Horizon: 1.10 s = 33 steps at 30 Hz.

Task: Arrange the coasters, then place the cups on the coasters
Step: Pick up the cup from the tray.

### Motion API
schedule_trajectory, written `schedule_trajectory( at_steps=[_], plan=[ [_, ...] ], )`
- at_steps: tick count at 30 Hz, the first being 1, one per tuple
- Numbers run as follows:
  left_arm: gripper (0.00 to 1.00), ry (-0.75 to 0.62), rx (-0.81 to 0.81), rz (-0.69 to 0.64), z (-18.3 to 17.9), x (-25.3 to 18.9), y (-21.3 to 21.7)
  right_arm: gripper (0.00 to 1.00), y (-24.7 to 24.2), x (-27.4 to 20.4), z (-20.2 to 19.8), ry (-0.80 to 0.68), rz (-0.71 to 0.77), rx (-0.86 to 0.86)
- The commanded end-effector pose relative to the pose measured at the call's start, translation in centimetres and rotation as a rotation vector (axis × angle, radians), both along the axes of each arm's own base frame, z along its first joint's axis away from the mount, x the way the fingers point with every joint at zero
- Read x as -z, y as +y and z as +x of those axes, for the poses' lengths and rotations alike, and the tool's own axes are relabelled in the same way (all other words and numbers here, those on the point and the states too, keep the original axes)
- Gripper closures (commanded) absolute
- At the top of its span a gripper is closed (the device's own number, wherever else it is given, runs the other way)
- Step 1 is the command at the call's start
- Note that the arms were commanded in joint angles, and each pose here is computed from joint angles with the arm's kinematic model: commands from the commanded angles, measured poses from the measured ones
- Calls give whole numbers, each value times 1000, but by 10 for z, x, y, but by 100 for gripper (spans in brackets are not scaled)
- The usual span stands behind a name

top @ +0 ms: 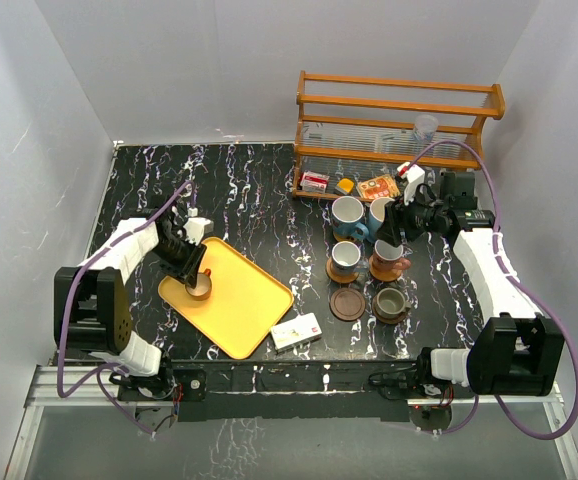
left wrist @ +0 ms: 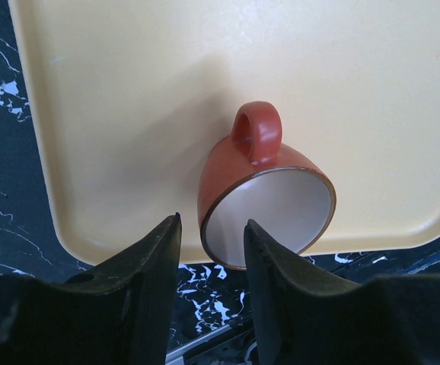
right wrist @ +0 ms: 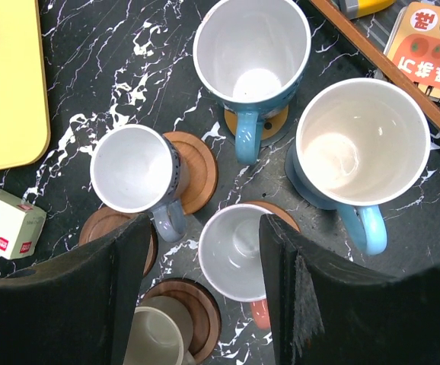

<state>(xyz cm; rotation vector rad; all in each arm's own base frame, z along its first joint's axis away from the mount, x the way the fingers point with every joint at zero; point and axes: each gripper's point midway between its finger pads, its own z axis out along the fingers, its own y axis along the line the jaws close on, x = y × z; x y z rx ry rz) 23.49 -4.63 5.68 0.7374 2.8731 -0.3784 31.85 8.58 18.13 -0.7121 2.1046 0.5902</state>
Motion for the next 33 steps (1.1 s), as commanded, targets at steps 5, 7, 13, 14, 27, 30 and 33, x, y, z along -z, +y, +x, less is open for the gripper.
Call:
schedule_trajectory(
  at_steps=[5, 7, 13, 14, 27, 30, 33],
  plan=[
    [71, 22, -14, -33, 0, 5, -7, 43, -1, -7, 3, -54, 9, 8],
    [74, 27, -14, -29, -1, 6, -8, 43, -1, -6, 3, -54, 8, 8],
    [82, 18, -4, -22, 2, 5, -9, 43, -1, -5, 3, -48, 8, 7],
    [83, 15, 1, -23, 3, 5, -10, 43, -1, -4, 3, -47, 8, 7],
    [100, -116, 266, -10, 28, -42, -41, 43, -5, -6, 3, -57, 0, 25],
    [100, -172, 366, -16, 38, -57, -61, 43, -7, -5, 3, -56, -1, 33],
    [100, -209, 475, -42, 44, -73, -88, 43, -10, -5, 5, -56, -3, 50]
  ],
)
